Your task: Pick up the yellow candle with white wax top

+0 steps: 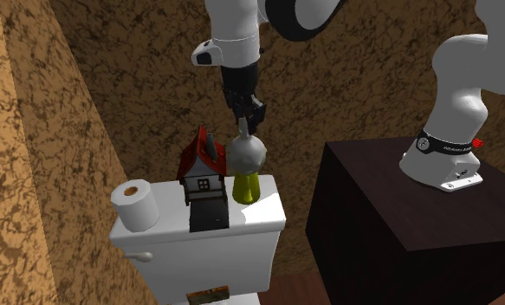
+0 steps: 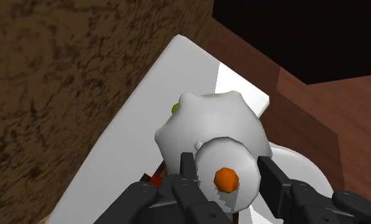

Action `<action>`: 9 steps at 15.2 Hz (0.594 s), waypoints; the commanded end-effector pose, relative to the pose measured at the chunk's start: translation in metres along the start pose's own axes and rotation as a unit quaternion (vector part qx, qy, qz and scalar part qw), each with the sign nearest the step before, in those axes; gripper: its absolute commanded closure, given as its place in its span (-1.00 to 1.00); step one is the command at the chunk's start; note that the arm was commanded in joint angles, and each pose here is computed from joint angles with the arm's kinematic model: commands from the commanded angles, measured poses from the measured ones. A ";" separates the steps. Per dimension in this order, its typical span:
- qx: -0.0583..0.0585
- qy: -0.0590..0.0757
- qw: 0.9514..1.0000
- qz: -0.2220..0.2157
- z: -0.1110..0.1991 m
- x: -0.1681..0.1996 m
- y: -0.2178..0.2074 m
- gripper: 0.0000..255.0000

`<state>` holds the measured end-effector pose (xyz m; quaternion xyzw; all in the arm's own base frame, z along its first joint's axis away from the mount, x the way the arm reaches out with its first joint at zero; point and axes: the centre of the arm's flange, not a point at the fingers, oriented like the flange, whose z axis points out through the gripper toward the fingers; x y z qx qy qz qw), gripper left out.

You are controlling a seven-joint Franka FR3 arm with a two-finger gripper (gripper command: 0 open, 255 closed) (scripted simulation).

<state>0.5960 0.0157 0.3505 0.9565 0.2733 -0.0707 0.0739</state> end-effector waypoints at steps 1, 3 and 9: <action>0.000 0.001 1.000 0.000 -0.012 -0.001 0.002 1.00; 0.000 0.001 1.000 0.000 -0.022 -0.003 0.003 1.00; 0.000 0.001 1.000 0.000 -0.043 -0.007 0.005 1.00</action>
